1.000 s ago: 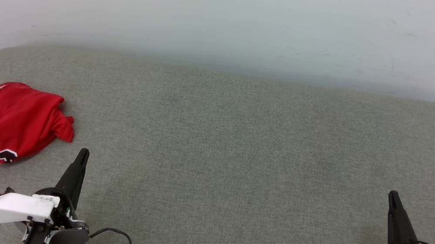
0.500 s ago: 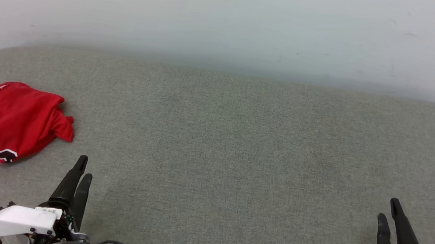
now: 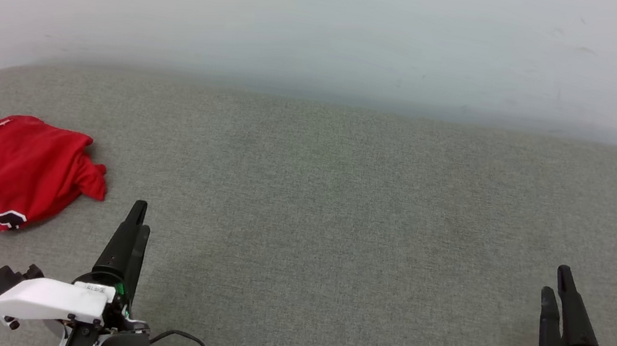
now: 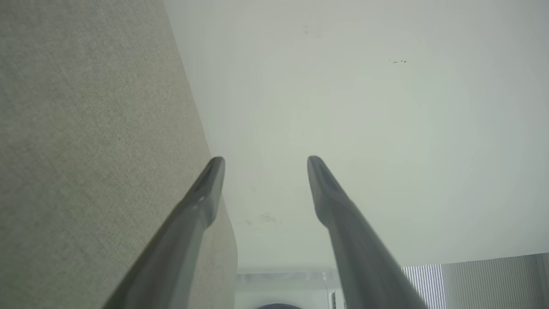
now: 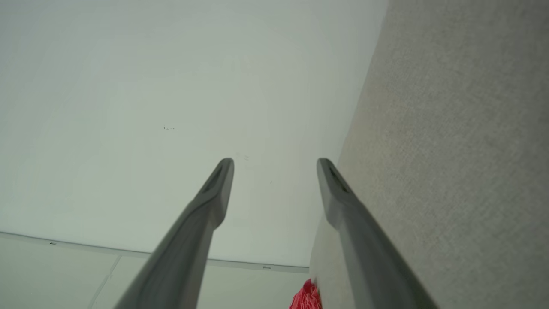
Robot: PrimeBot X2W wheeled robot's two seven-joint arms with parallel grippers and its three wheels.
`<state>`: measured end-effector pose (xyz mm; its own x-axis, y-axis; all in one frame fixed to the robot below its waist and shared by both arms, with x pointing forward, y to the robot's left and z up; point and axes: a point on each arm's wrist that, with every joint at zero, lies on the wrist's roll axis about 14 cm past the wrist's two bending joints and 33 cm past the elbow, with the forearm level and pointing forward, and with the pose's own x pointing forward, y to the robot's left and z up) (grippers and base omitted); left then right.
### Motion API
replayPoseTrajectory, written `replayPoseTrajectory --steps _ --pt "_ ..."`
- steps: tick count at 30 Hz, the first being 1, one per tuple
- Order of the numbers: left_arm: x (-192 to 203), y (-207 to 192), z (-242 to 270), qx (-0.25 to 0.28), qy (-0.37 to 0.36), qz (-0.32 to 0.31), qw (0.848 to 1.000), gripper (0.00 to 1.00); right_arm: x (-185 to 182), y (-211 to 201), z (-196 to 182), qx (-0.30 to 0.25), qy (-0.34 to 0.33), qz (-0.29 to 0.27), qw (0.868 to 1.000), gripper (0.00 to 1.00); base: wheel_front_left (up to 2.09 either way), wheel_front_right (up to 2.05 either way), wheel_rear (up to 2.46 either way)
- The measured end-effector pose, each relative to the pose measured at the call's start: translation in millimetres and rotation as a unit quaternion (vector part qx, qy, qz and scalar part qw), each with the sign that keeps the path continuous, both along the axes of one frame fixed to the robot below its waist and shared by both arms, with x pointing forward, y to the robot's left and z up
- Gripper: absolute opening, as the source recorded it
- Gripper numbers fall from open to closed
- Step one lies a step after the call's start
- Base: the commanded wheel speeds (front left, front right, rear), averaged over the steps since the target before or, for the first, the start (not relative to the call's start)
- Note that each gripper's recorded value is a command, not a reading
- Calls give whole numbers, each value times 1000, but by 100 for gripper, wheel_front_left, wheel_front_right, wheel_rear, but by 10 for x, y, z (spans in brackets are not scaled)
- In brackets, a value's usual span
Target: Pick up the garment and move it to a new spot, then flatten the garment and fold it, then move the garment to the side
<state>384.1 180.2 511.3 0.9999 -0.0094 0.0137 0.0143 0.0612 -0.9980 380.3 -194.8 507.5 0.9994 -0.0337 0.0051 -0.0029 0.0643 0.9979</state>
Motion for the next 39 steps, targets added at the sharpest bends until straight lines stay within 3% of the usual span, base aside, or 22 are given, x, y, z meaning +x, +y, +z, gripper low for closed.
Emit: replayPoseTrajectory --steps 6,13,14,26,39 --pt "9 -27 132 78 -21 1 997 100 -21 0 64 -93 -7 -4 996 100 0 0 0" --pt "6 -104 164 180 -30 -7 983 100 -28 25 162 -205 -20 -3 979 100 0 0 0" --pt "-5 -111 175 216 -34 -5 976 100 -37 35 193 -244 -25 -4 970 100 0 0 0" --pt "-28 -103 179 354 -42 2 934 100 -73 108 218 -380 -33 0 924 100 0 0 0" --pt "-46 -187 188 485 -54 -4 873 100 -93 160 300 -492 -46 5 869 100 0 0 0"
